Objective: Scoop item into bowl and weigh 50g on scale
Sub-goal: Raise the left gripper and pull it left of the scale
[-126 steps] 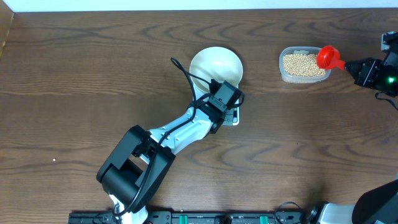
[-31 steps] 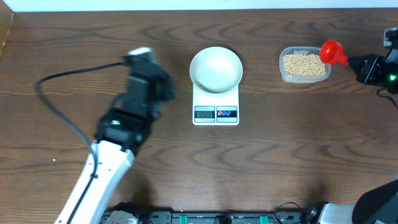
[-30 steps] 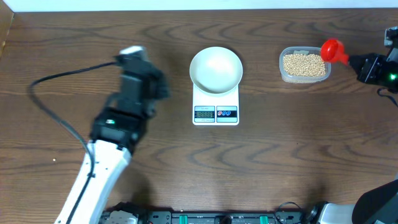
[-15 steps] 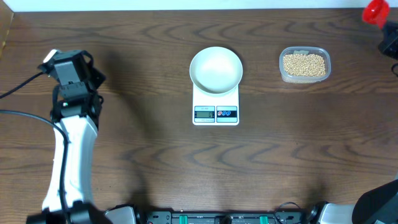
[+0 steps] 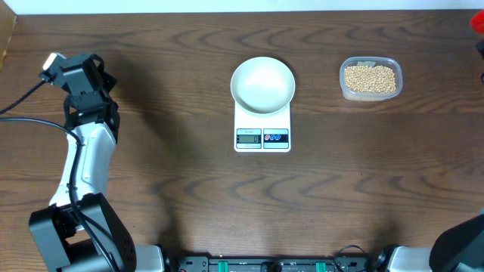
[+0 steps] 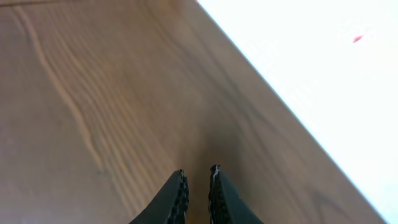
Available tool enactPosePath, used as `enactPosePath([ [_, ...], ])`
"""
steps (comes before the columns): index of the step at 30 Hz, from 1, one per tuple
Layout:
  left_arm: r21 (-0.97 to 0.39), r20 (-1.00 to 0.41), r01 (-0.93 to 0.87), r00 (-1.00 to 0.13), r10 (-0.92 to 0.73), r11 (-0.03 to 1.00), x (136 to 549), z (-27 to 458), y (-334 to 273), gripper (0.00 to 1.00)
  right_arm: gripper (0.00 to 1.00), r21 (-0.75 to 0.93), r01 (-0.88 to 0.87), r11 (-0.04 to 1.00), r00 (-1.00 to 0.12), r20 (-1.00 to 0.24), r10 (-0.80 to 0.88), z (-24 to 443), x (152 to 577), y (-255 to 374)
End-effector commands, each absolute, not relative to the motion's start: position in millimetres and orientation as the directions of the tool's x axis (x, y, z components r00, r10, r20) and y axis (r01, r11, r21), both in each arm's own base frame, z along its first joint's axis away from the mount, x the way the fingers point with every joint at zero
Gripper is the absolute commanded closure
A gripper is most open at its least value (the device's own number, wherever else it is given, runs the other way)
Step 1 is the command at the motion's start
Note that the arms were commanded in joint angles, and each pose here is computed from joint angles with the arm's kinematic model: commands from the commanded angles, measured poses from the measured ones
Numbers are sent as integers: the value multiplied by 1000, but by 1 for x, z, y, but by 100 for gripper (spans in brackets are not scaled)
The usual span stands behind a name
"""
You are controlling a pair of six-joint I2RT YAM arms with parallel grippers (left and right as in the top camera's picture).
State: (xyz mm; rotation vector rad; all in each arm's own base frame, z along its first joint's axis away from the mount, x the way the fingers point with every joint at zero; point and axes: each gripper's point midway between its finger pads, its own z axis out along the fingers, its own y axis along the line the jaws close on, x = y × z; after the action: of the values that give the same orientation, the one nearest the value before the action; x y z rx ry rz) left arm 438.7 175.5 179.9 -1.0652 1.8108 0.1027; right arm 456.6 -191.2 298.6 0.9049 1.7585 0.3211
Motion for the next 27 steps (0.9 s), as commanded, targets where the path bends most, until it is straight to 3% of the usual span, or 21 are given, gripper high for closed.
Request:
enactPosePath([
  [1,-387,-783,-695,-99,-614,606,442,186,178,84,99,650,423,631,-139,-642,754,283,467,-187],
  [9,-481,-715,-544,-210,-667,687,459,183,140,83,99,603,249,758,-352,-673,651,275,469,-144],
  [11,-486,-718,-461,-274,-640,743,465,185,124,79,99,585,216,782,-418,-668,616,266,465,-131],
  [15,-427,-762,-271,-405,-505,863,472,189,84,78,99,551,179,815,-526,-647,552,251,457,-106],
  [20,-299,-795,-61,-535,-284,952,465,191,20,78,99,482,100,870,-584,-680,444,256,451,-83],
  [26,-176,-756,204,-655,1,963,424,186,-57,71,99,440,45,897,-564,-730,386,275,456,-75],
  [27,-174,-751,321,-655,86,931,406,190,-83,71,99,433,33,901,-550,-744,379,280,459,-75],
])
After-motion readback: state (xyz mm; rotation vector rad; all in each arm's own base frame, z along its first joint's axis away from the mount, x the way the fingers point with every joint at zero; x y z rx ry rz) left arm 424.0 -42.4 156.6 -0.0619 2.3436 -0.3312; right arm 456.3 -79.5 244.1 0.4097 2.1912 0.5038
